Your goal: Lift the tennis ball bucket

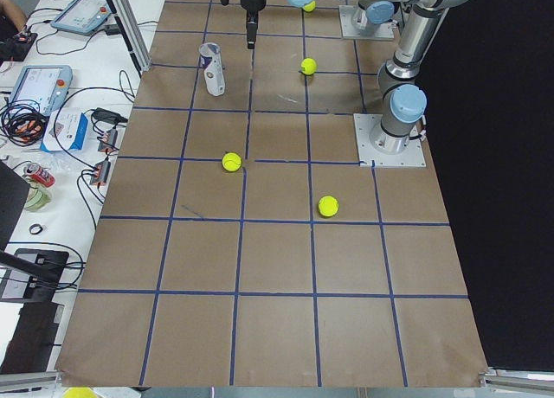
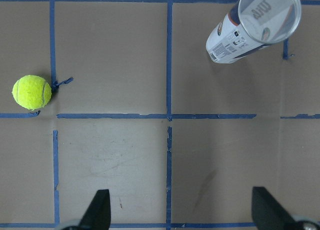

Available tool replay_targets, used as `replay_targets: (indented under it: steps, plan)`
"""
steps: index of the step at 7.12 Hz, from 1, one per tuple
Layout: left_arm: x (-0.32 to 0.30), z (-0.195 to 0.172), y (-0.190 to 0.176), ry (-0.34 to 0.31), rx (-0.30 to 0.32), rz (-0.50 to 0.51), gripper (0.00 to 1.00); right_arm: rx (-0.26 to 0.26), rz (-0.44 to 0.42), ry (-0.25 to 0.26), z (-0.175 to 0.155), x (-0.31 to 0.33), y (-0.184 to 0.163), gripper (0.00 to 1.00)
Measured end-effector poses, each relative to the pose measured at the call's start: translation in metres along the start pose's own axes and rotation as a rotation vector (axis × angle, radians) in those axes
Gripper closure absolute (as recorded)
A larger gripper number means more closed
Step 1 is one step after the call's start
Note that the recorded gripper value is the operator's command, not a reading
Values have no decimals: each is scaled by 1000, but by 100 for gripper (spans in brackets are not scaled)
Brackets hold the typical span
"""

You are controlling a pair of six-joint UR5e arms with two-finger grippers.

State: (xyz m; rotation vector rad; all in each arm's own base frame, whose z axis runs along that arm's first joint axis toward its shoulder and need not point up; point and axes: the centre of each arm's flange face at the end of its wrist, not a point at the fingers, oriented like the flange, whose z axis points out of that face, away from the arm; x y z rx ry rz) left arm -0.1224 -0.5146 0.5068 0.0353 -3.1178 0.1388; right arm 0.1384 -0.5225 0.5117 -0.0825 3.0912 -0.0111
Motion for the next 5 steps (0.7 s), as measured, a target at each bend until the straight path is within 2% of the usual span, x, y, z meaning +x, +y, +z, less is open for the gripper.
replay_targets:
  steps: [5]
  plan:
    - [1, 1, 0, 3, -1, 7, 0, -8, 0, 1, 3, 1, -1, 0]
